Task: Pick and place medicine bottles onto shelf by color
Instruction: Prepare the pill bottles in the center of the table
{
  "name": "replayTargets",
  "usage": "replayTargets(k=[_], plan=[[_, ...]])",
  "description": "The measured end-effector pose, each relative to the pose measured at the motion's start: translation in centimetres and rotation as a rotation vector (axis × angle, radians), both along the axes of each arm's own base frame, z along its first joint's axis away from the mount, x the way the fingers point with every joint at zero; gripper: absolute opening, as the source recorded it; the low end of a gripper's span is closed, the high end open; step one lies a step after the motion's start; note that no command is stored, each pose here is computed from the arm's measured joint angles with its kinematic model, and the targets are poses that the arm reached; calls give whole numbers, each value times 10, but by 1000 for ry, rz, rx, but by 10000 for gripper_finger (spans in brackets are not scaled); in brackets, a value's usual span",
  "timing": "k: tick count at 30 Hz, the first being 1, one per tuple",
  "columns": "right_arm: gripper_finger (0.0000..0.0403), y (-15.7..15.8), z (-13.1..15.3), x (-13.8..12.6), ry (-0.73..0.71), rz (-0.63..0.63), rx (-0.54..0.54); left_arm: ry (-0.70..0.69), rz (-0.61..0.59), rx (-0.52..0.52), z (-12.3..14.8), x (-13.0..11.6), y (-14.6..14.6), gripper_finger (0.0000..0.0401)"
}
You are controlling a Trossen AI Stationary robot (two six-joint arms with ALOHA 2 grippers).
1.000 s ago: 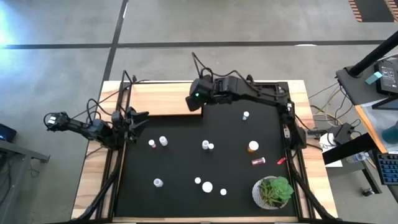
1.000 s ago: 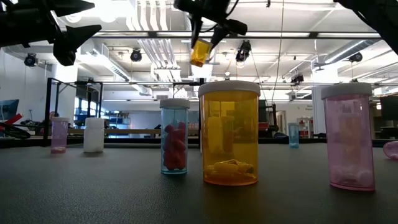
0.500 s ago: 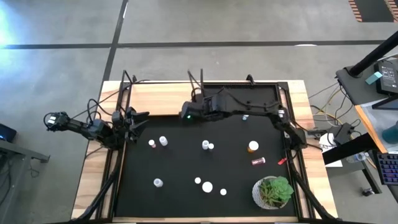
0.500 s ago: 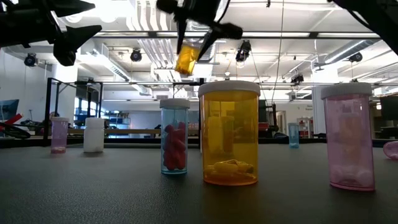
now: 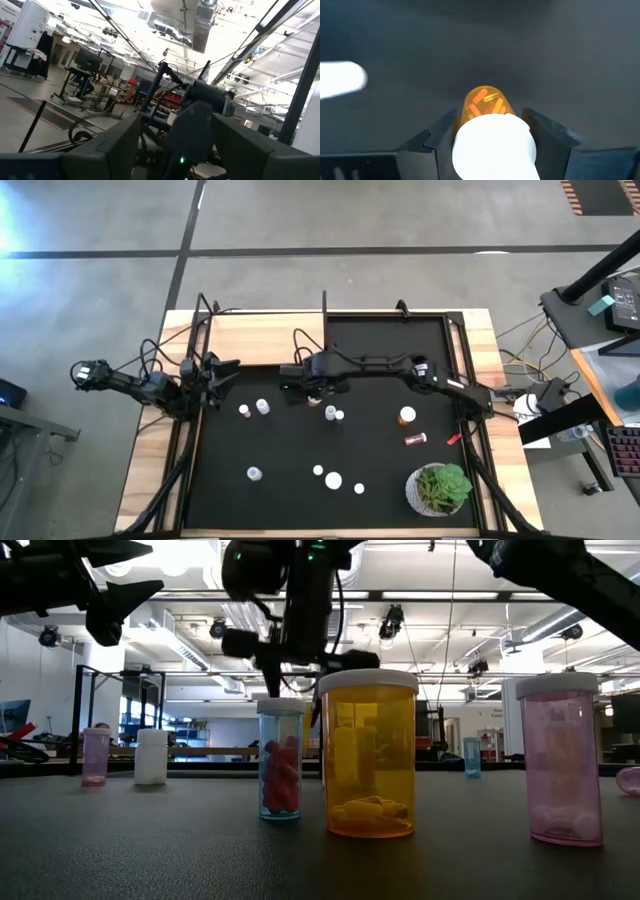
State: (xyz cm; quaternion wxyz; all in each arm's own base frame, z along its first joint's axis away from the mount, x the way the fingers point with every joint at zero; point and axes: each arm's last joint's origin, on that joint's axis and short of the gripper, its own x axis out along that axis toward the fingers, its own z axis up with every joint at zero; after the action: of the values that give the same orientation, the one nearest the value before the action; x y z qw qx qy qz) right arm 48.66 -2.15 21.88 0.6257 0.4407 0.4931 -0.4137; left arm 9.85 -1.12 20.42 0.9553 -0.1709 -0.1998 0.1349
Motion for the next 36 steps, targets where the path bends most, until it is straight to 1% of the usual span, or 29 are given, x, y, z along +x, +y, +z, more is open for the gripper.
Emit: replayTargets(k=[6, 10, 14, 18, 24, 27, 30, 33, 35, 36], plan=[[192, 0, -12, 3, 31, 2, 0, 1, -1, 0, 0, 0, 0, 228], [192, -2, -28, 5, 68, -1, 7, 1, 0, 0, 0, 0, 0, 228], [198, -4, -28, 4, 77, 2, 5, 1, 0, 0, 0, 0, 0, 228], [231, -9, -28, 4, 78, -5, 0, 2, 0, 0, 0, 0, 0, 228], [310, -12, -25, 3, 77, -24, 1, -1, 0, 0, 0, 0, 0, 228], [349, -13, -13, -1, 63, -27, -7, 3, -1, 1, 0, 0, 0, 228], [377, -14, 11, -9, 32, -32, -43, 5, -1, 2, 0, 1, 0, 228], [387, -13, 38, -20, 6, -36, -85, 6, 0, 2, 0, 1, 0, 228], [388, -10, 58, -32, 5, -47, -152, 7, -1, 2, -1, 1, 0, 228], [388, -8, 67, -38, 12, -59, -203, 7, 0, 2, -1, 1, 0, 228]])
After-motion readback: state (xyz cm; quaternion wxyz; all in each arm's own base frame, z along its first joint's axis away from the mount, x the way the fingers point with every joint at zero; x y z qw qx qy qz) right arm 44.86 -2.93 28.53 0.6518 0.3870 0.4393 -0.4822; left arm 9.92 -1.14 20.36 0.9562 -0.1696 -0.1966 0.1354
